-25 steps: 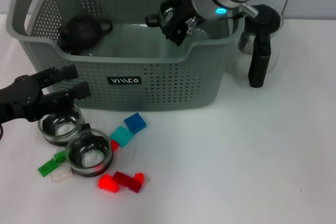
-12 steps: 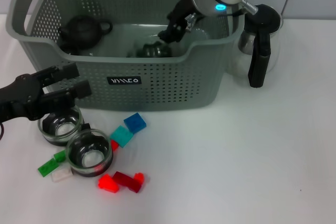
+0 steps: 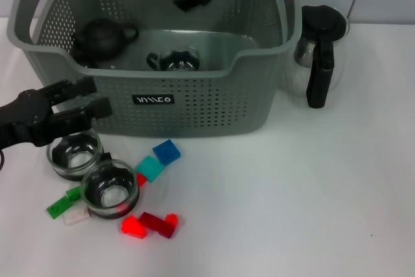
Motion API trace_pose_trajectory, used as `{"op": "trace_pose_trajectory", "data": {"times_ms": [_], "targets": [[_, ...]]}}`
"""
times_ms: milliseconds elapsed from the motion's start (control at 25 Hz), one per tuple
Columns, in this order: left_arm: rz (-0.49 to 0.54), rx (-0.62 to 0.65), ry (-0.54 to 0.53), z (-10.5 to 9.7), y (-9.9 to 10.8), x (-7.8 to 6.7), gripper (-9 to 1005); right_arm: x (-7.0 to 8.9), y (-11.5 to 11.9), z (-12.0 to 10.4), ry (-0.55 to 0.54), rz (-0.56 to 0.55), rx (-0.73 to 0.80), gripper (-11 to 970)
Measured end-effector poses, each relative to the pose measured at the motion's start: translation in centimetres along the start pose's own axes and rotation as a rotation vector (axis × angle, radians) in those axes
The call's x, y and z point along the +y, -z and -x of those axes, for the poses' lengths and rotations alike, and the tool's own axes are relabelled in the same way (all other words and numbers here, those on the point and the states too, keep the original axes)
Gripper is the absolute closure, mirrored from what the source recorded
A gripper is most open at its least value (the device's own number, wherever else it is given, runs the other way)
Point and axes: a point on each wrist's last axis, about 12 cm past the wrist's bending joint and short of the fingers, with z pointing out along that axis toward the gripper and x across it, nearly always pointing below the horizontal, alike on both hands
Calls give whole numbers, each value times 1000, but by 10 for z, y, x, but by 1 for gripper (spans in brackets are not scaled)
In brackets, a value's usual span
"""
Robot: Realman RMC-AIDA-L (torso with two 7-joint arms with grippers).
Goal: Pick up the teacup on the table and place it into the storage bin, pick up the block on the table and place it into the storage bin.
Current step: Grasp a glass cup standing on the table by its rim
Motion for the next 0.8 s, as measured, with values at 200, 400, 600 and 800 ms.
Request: {"op": "trace_pose_trajectory", "data": {"times_ms": [200, 400, 600, 800], "targets": [[2, -13, -1, 3, 1, 1, 191, -1, 45, 16, -59, 57, -81, 341], [4, -15, 4, 4, 2, 1, 191, 3, 95, 17, -80, 181, -175, 346], [3, -15, 3, 4, 2, 1, 192, 13, 130, -11, -34, 377, -301, 346], [3, -15, 5, 6, 2, 1, 192, 19, 133, -78, 59, 448, -373, 346]]}}
